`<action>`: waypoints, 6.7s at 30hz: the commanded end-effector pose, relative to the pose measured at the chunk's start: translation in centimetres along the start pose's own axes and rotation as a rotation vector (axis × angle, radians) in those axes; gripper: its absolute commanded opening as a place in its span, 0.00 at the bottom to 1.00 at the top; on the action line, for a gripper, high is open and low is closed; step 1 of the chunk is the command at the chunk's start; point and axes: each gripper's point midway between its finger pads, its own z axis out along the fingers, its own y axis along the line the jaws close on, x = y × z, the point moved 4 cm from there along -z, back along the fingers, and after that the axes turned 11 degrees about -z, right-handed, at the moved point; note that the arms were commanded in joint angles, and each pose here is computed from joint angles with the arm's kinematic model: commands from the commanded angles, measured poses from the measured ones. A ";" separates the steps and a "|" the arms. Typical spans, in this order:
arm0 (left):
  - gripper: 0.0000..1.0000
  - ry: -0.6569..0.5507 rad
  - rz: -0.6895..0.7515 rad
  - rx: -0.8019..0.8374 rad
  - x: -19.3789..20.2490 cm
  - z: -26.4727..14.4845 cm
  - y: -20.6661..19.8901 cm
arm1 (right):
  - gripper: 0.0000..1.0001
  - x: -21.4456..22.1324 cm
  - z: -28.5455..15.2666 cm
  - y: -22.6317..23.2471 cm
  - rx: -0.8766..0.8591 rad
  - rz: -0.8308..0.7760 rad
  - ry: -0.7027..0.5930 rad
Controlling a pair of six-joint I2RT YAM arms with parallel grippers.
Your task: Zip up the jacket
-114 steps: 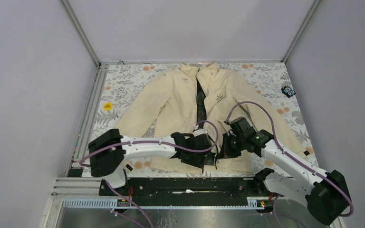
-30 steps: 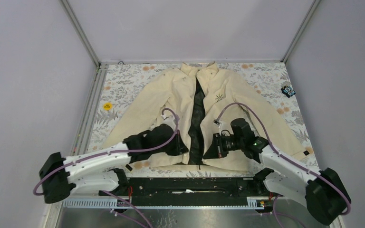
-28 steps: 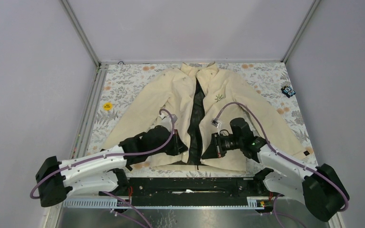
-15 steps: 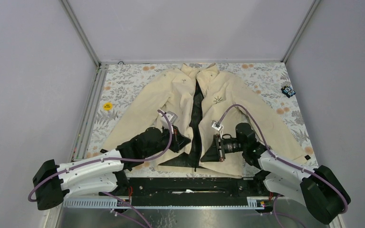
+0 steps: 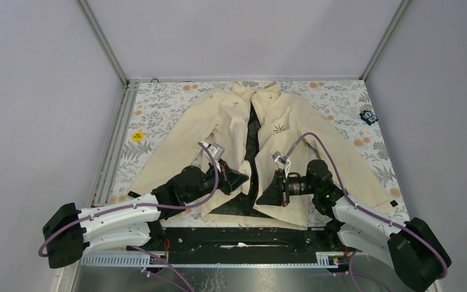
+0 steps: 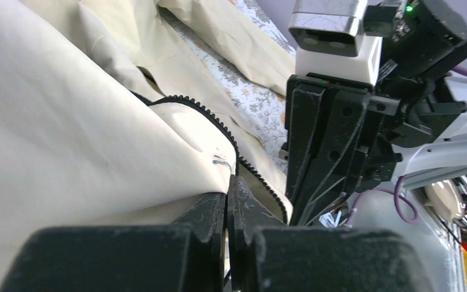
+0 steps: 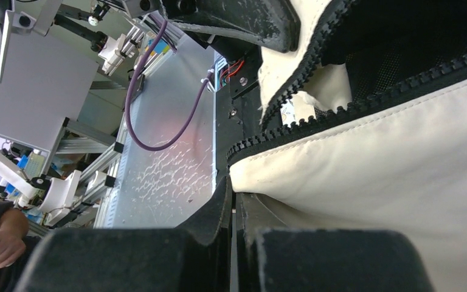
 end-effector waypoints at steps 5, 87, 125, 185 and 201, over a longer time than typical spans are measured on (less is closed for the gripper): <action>0.00 -0.055 -0.044 0.147 -1.4 0.0 -2.8 | 0.00 -1.0 0.1 -0.1 -0.011 -0.123 -0.049; 0.00 -0.041 -0.067 0.155 -0.8 0.1 -2.6 | 0.00 -2.8 0.3 0.3 0.078 0.212 -0.095; 0.00 -0.061 -0.064 0.107 -0.9 0.3 -2.0 | 0.00 -3.3 0.5 0.0 0.118 0.440 -0.151; 0.54 0.125 -0.265 0.036 1.7 0.1 -2.1 | 0.00 -2.8 0.5 -0.6 0.173 0.462 -0.066; 0.40 0.217 -0.556 0.044 2.8 -0.8 -0.9 | 0.00 -3.1 0.5 -0.4 0.165 0.448 -0.074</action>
